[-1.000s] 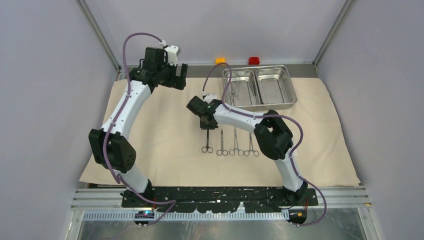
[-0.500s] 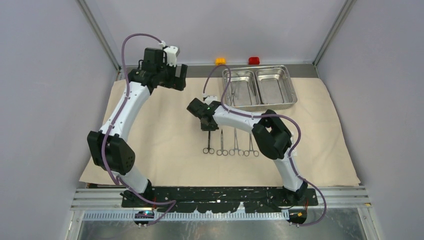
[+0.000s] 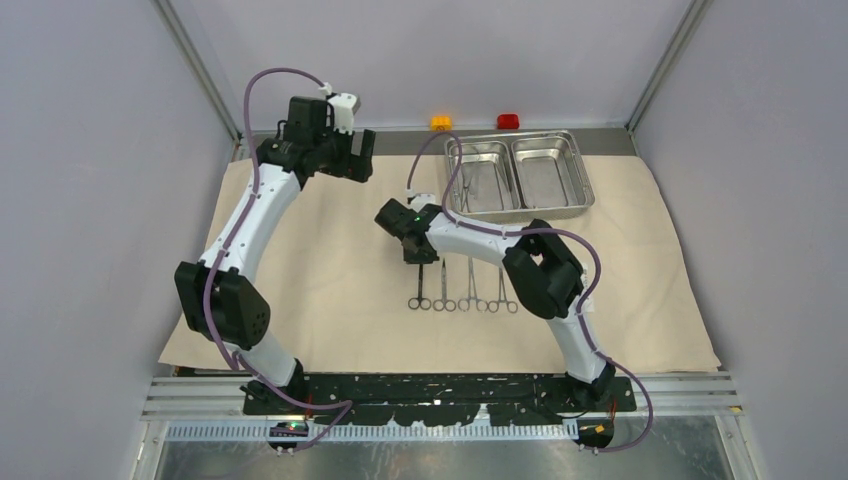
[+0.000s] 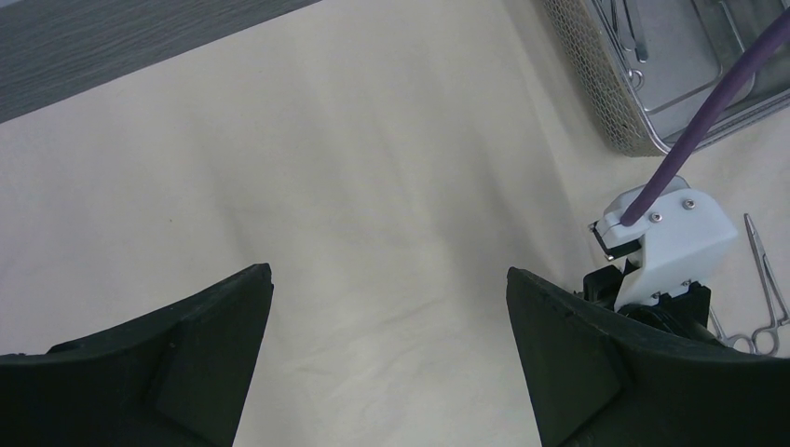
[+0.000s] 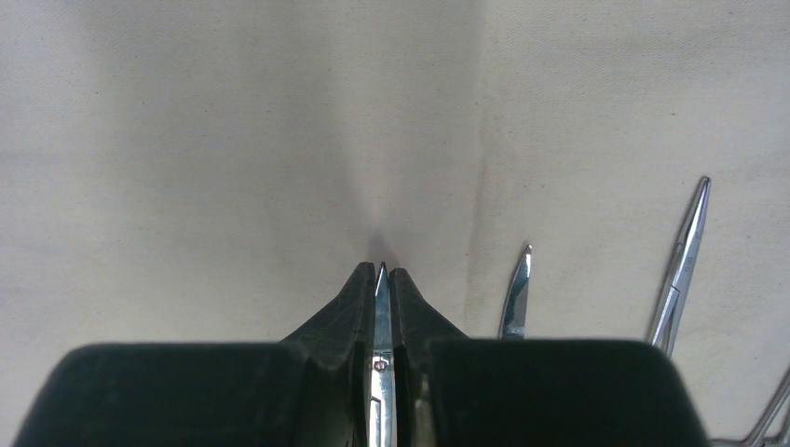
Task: Open and lay out the surgical kit
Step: Place the medical item in the surgical kit.
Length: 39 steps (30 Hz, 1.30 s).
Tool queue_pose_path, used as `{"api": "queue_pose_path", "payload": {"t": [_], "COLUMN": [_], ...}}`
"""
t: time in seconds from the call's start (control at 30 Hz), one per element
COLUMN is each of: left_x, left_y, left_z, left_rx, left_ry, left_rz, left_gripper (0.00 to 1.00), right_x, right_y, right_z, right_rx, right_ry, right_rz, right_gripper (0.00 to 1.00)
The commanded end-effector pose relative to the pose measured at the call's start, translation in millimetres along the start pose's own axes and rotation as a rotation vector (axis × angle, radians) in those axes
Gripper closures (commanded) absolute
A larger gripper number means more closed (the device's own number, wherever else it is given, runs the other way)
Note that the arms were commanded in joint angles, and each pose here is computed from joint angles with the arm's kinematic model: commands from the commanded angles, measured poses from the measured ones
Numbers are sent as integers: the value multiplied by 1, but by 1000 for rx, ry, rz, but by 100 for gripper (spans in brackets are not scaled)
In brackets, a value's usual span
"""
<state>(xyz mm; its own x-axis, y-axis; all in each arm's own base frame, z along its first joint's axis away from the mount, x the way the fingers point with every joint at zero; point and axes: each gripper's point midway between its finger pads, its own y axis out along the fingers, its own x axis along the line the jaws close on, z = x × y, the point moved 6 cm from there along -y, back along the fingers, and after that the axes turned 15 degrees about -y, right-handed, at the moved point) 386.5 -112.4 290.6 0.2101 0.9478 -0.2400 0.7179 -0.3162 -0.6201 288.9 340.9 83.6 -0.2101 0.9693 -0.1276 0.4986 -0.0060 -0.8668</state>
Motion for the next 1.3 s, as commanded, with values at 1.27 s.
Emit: {"api": "queue_pose_path", "payload": {"t": [1.27], "left_x": [-4], "left_y": [-15], "left_z": [-5], "left_rx": [-41], "left_ry": [2], "left_rz": [33], "left_gripper": [0], "right_x": [9], "right_y": [12], "right_z": [0], "right_rx": [4], "right_ry": [9], "right_rz": [-15], "right_gripper": [80]}}
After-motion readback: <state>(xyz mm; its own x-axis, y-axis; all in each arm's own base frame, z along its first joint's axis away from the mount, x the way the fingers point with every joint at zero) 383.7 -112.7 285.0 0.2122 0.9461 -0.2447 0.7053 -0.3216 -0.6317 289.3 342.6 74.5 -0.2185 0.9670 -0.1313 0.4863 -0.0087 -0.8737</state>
